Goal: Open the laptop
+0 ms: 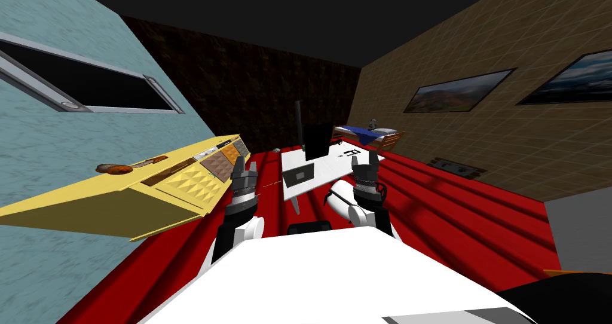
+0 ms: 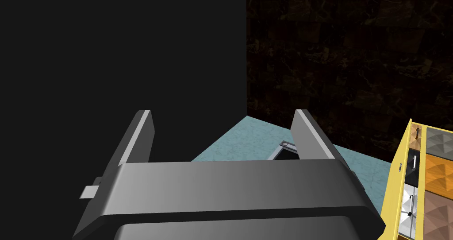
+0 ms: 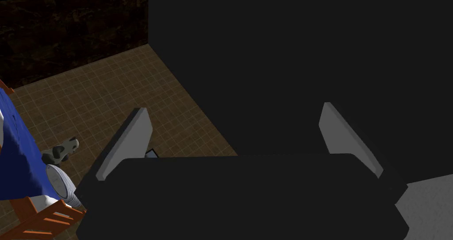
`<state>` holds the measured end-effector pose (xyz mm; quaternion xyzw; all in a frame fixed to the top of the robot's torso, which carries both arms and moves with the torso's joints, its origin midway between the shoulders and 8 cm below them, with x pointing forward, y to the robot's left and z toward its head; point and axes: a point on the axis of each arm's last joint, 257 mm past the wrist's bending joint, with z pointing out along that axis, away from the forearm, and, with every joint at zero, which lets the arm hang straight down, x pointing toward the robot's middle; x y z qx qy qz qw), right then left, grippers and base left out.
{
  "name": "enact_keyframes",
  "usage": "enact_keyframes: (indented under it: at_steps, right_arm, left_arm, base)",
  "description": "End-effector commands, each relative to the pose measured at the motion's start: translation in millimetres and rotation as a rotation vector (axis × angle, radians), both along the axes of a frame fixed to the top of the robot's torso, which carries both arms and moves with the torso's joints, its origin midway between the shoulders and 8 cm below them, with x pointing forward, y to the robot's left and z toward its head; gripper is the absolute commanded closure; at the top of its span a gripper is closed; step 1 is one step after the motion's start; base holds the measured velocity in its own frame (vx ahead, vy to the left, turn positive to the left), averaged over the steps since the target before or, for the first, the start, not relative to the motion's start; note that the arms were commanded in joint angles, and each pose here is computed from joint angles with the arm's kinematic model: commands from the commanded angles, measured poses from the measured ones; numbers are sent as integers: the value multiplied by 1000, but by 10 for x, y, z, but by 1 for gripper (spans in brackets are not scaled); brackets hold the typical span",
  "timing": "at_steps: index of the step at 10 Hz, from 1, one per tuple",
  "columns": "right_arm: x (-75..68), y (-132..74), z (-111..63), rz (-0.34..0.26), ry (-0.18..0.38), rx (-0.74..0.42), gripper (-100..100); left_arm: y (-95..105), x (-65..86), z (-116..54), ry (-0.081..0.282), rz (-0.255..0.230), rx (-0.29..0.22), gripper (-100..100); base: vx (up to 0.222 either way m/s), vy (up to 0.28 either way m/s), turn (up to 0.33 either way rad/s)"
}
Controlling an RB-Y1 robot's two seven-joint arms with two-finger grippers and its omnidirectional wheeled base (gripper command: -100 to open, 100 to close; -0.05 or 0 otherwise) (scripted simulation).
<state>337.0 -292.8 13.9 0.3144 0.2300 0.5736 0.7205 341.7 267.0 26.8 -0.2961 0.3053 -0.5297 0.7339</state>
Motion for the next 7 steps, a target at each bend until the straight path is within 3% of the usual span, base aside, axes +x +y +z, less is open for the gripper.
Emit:
enact_keyframes:
  at_steps: [1, 7]
  right_arm:
    - [0, 0, 0, 0, 0, 0, 0]
    - [-1, 0, 1, 0, 0, 0, 0]
  left_arm:
    - [0, 0, 0, 0, 0, 0, 0]
    - [0, -1, 1, 0, 0, 0, 0]
  base:
    - [0, 0, 0]
    - [0, 0, 0]
